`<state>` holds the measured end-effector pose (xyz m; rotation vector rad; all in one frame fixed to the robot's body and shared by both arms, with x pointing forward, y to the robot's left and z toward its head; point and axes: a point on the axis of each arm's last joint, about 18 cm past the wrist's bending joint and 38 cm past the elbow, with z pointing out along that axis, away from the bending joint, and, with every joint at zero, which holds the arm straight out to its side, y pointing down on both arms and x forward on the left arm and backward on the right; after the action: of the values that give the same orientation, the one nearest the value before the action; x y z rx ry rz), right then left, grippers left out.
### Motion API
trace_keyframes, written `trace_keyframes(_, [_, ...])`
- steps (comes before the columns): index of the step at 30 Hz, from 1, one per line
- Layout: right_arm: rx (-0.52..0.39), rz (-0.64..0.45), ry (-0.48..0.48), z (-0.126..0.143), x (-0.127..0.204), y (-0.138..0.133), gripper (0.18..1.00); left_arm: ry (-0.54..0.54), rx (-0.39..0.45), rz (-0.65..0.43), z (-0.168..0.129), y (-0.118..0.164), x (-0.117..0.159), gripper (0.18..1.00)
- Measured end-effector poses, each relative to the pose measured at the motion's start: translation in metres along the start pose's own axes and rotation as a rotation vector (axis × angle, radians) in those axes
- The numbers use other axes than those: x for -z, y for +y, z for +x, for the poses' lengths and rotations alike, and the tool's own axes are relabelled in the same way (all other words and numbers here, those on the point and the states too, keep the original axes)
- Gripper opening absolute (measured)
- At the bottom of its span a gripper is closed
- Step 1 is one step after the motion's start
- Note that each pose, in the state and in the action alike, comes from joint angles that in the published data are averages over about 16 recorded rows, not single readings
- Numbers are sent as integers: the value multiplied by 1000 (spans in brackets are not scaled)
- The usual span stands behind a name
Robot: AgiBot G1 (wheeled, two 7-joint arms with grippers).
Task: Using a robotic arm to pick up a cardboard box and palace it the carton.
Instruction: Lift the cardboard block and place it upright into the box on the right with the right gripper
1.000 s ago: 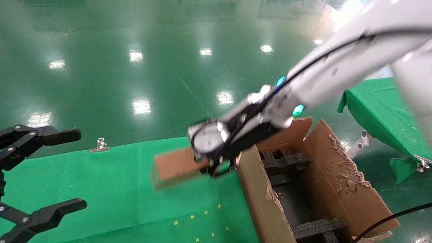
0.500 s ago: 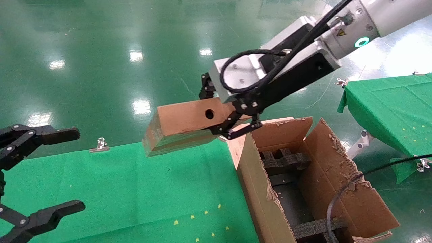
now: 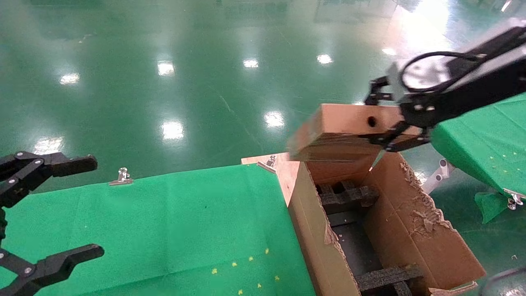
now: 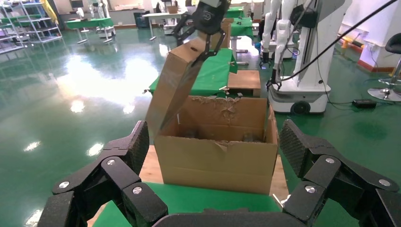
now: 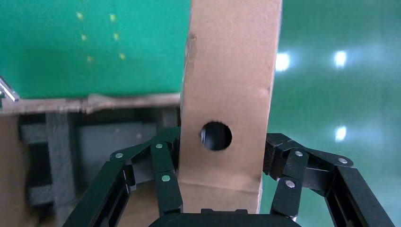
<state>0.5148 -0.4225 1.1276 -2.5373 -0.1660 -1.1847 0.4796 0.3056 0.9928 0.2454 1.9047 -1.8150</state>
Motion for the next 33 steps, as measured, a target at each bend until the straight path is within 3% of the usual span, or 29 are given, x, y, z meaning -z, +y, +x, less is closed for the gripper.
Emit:
trace_keyframes(11, [-179, -131, 14, -29, 23, 78, 300, 0, 0, 0, 0, 0, 0, 1001])
trace_keyframes(23, [-274, -175, 5, -45, 22, 108, 298, -1, 0, 0, 0, 0, 0, 1001])
trace_keyframes(28, [-397, -158, 34, -46, 17, 116, 298, -1, 0, 0, 0, 0, 0, 1001])
trace_keyframes(33, [-609, -121, 80, -50, 10, 128, 297, -1, 0, 0, 0, 0, 0, 1001])
